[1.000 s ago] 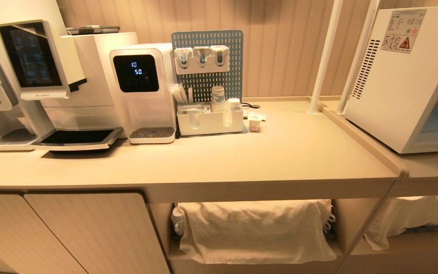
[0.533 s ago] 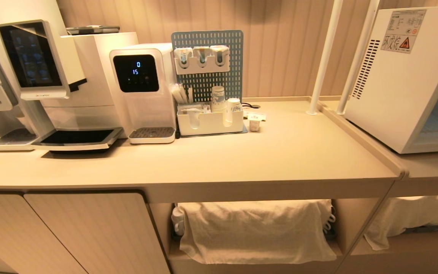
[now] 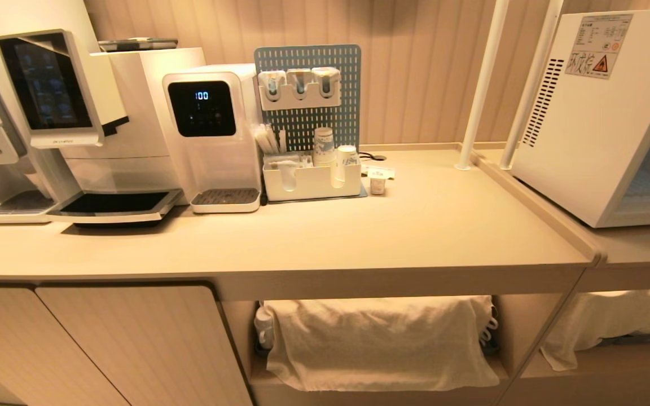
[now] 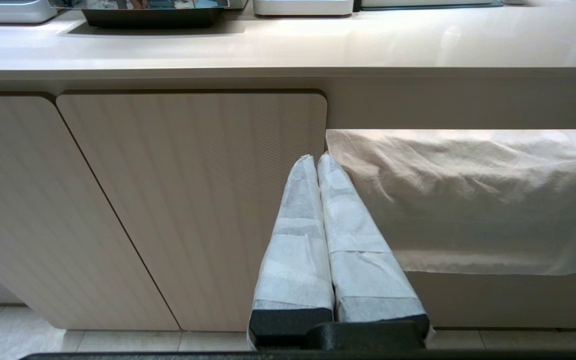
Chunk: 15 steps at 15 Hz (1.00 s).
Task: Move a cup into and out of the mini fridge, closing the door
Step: Put the paper cup in the freezer
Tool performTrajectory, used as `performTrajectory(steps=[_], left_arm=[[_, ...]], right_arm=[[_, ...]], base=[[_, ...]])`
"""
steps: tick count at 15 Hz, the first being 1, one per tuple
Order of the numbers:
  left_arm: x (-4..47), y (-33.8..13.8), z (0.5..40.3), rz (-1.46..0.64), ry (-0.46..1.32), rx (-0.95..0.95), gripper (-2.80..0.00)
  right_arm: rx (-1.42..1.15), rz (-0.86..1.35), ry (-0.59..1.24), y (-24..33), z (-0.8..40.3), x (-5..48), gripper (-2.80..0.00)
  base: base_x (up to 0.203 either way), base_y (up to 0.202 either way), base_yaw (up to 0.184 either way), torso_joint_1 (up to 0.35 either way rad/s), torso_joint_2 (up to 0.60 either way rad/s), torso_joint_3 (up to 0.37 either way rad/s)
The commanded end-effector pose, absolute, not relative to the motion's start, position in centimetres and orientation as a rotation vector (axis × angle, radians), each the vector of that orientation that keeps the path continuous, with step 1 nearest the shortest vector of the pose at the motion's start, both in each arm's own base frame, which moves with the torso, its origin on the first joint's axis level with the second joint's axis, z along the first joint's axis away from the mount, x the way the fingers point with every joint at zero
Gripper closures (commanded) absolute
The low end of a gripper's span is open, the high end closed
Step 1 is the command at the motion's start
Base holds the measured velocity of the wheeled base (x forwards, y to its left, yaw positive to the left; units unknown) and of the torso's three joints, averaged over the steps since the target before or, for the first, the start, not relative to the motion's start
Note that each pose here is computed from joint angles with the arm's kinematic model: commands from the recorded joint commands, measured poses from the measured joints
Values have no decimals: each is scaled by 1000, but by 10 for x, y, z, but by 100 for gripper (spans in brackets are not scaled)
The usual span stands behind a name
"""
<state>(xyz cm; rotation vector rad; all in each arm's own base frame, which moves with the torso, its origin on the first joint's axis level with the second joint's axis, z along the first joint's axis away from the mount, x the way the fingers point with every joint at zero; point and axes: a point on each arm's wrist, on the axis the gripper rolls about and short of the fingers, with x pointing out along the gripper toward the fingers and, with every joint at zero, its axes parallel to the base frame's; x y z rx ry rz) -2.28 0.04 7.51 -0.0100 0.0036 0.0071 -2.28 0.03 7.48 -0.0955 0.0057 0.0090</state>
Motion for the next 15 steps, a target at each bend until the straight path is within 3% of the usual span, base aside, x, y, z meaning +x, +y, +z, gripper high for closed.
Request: performTrajectory(steps=[1, 8, 15], left_arm=[[-23, 0, 75, 8, 6, -11, 0], [-23, 1, 74, 14, 14, -4, 0], [-23, 1, 74, 12, 14, 10, 0]], right_arm=[[-96, 10, 24, 0, 70, -21, 0], [-95, 10, 24, 0, 70, -21, 0], [-95, 10, 24, 0, 70, -21, 0]], base=[[0, 0, 0, 0, 0, 0], [0, -9, 2, 1, 0, 0], [0, -182, 2, 1, 4, 2]])
